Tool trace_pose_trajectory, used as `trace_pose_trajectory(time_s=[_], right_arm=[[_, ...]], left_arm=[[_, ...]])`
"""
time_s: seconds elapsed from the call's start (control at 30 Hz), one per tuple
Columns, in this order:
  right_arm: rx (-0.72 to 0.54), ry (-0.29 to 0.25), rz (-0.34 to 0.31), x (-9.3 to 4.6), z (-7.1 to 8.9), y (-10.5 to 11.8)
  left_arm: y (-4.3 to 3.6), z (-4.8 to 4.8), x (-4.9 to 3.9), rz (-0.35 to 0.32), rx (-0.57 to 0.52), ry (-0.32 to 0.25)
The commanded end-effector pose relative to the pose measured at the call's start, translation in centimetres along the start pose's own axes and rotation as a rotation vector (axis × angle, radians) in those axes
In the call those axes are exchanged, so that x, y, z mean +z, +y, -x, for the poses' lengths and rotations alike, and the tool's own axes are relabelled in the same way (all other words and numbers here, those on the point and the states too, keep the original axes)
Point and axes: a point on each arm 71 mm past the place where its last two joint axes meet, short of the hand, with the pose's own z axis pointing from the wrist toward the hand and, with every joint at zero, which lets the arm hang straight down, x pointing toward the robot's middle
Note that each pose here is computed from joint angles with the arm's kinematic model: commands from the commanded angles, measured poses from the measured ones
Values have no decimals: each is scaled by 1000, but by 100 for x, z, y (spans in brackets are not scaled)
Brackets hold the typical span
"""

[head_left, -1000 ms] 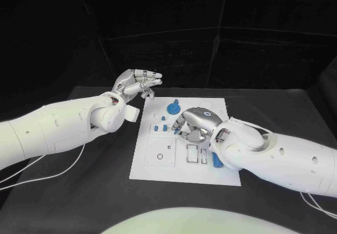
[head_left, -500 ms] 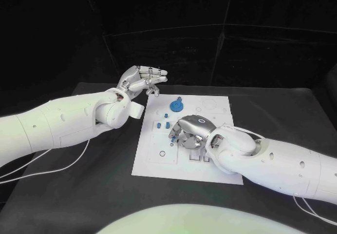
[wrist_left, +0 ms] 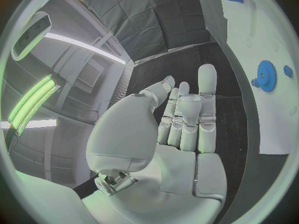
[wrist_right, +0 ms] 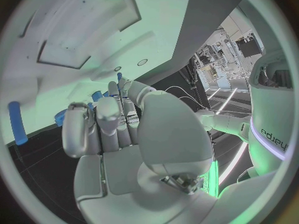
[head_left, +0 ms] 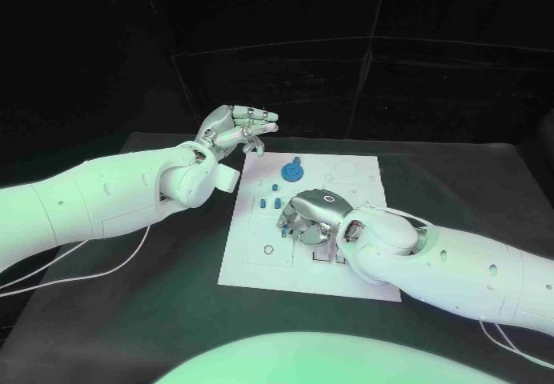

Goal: Assemble the parts on the task board

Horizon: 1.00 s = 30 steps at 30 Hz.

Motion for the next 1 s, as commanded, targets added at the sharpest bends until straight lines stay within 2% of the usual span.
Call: trace_pose_trajectory(time_s=[0.03, 0.8, 1.0], right_arm=[[-17, 28, -10, 5, -16, -8], [-20, 86, -33, 29, -67, -20], [-26, 120, -29, 42, -93, 24]], left_arm=[[-11, -13, 7, -2, -12, 11], [-4, -13, 8, 5, -16, 19], [-3, -21, 9, 7, -17, 21]])
